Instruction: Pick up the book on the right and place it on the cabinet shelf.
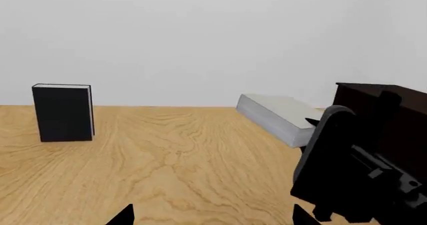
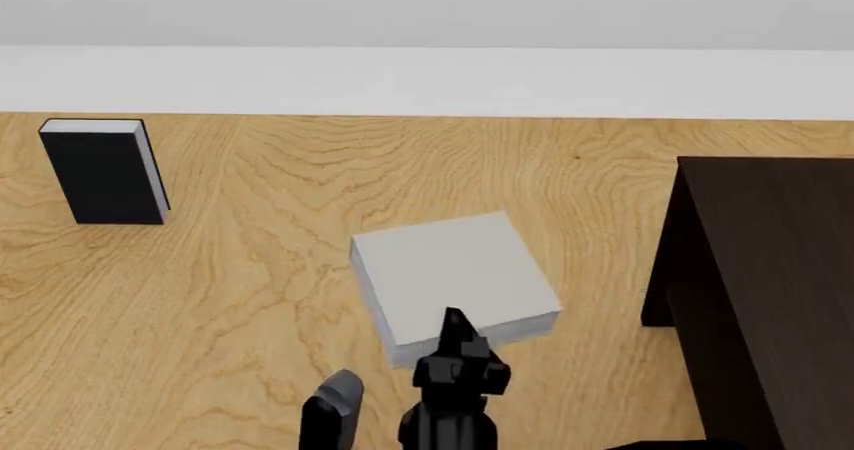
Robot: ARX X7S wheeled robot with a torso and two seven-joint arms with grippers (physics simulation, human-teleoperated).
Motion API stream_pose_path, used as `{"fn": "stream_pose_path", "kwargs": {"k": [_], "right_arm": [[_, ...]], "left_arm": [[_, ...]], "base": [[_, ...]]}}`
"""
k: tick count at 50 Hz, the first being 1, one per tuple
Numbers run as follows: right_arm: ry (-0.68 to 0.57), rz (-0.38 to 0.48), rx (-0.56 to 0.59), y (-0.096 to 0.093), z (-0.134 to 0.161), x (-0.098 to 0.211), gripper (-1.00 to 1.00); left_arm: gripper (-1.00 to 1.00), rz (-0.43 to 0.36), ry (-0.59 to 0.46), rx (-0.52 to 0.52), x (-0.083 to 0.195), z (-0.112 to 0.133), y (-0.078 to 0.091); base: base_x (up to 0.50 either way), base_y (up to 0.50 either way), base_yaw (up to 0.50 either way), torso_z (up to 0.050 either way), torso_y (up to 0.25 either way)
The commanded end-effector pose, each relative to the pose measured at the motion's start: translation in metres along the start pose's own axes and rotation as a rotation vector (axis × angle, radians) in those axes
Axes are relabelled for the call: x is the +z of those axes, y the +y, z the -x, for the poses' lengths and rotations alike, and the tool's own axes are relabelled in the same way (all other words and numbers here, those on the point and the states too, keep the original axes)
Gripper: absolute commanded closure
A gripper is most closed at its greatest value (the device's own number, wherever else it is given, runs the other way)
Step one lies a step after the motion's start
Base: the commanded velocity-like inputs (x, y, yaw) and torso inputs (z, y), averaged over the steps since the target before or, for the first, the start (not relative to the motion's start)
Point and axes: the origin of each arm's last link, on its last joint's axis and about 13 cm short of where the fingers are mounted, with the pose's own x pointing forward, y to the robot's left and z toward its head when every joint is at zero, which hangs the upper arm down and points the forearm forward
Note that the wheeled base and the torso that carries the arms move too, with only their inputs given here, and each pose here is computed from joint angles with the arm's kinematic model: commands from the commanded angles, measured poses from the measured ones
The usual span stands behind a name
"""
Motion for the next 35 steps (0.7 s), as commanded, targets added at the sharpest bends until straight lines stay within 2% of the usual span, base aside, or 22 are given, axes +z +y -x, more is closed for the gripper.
{"fn": "stream_pose_path", "kwargs": {"k": [1,13,35], "right_arm": [[0.033,-0.019,-0.086,0.016,-0.003,-0.002,1.0],[0.103,-0.012,-0.069,0.031,-0.003,-0.013,1.0],[0.207,0.142,-0.058,0.037,-0.001,-0.028,1.0]], "left_arm": [[-1.0,-0.001,0.004,-0.002,0.0,0.0,-0.001],[-1.0,0.004,0.006,-0.003,-0.001,0.001,-0.002],[-1.0,0.013,0.006,-0.005,-0.001,0.001,-0.001]], "base": [[0.0,0.0,0.0,0.0,0.0],[0.0,0.0,0.0,0.0,0.002],[0.0,0.0,0.0,0.0,0.001]]}}
